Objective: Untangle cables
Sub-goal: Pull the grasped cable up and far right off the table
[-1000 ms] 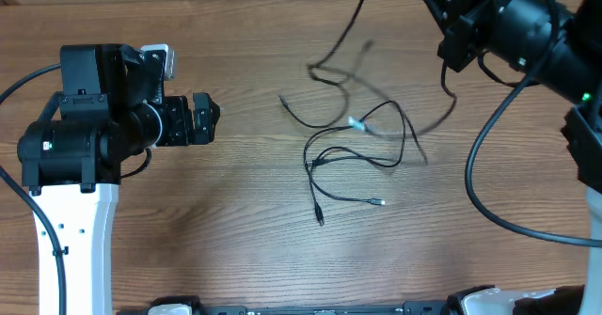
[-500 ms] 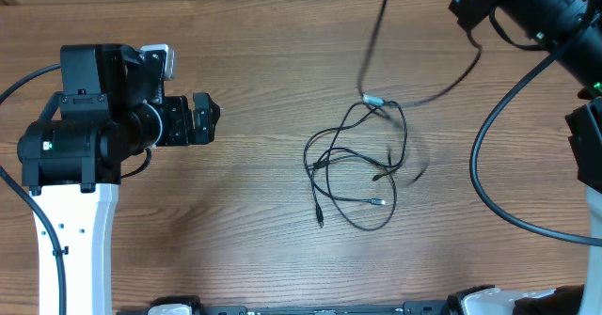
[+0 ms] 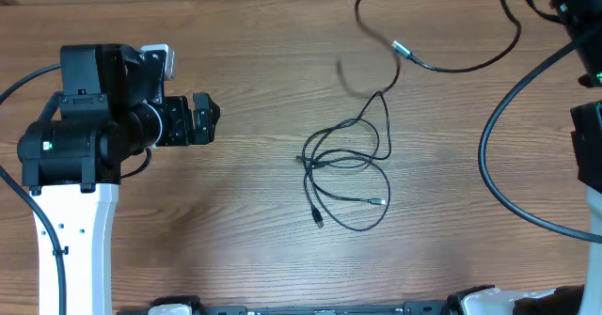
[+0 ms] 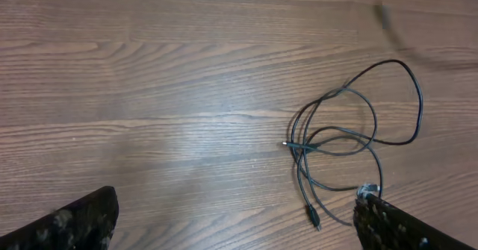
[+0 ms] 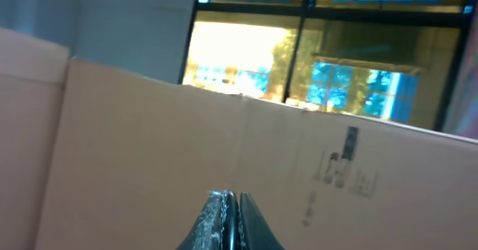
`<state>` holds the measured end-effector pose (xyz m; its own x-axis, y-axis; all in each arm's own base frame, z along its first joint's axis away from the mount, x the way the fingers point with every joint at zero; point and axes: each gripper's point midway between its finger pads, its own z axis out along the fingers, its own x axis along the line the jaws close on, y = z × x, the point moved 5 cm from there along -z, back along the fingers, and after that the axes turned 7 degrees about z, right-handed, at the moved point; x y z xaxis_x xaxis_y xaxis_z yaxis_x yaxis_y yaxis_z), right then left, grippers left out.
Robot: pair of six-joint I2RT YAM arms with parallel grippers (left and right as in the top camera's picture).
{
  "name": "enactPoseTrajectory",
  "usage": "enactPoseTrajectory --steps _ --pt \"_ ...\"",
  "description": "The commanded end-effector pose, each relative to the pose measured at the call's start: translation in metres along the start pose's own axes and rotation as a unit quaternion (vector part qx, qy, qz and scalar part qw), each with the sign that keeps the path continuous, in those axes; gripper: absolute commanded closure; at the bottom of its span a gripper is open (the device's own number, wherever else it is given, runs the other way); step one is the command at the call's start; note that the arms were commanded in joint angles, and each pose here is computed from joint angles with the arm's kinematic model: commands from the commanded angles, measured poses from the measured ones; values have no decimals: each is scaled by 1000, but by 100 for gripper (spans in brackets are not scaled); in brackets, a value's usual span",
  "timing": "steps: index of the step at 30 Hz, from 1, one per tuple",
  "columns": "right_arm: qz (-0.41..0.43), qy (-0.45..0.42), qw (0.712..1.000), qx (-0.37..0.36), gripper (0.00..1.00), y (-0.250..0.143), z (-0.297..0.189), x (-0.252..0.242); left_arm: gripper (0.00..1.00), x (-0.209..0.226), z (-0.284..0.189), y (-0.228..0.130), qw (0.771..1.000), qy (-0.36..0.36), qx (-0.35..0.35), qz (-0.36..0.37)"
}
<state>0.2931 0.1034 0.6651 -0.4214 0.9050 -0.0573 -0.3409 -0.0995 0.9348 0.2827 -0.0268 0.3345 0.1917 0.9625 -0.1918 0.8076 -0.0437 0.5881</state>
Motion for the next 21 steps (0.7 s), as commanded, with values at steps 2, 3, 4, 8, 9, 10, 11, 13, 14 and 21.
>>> enactPoseTrajectory --steps 2,3,4,8,9,10,11,13,14,21 --pt "-2 -132 991 30 96 -11 -4 -32 0 -1 -3 3 1000 2 -7 -3" --pt "-7 -157 987 41 96 -17 -3 -40 0 -1 -3 3 1000 2 -7 -3" --pt "-14 -181 982 52 96 -23 -3 -47 0 -1 -3 3 1000 2 -7 -3" --pt "-34 -325 940 96 96 -51 -6 -98 0 -1 -3 3 1000 2 -7 -3" --pt "-39 -351 930 104 96 -57 -8 -109 0 -1 -3 3 1000 2 -7 -3" --pt "-44 -375 919 112 96 -62 -10 -119 0 -1 -3 3 1000 2 -7 -3" --pt "-52 -416 899 127 96 -71 -15 -137 0 -1 -3 3 1000 2 -7 -3" --pt "-66 -478 863 153 96 -85 -29 -171 0 -1 -3 3 1000 2 -7 -3" --pt "-70 -491 853 162 96 -90 -33 -183 0 -1 -3 3 1000 2 -7 -3" --pt "21 -641 757 121 96 -97 -113 -276 0 -1 -3 3 1000 2 -7 -3"
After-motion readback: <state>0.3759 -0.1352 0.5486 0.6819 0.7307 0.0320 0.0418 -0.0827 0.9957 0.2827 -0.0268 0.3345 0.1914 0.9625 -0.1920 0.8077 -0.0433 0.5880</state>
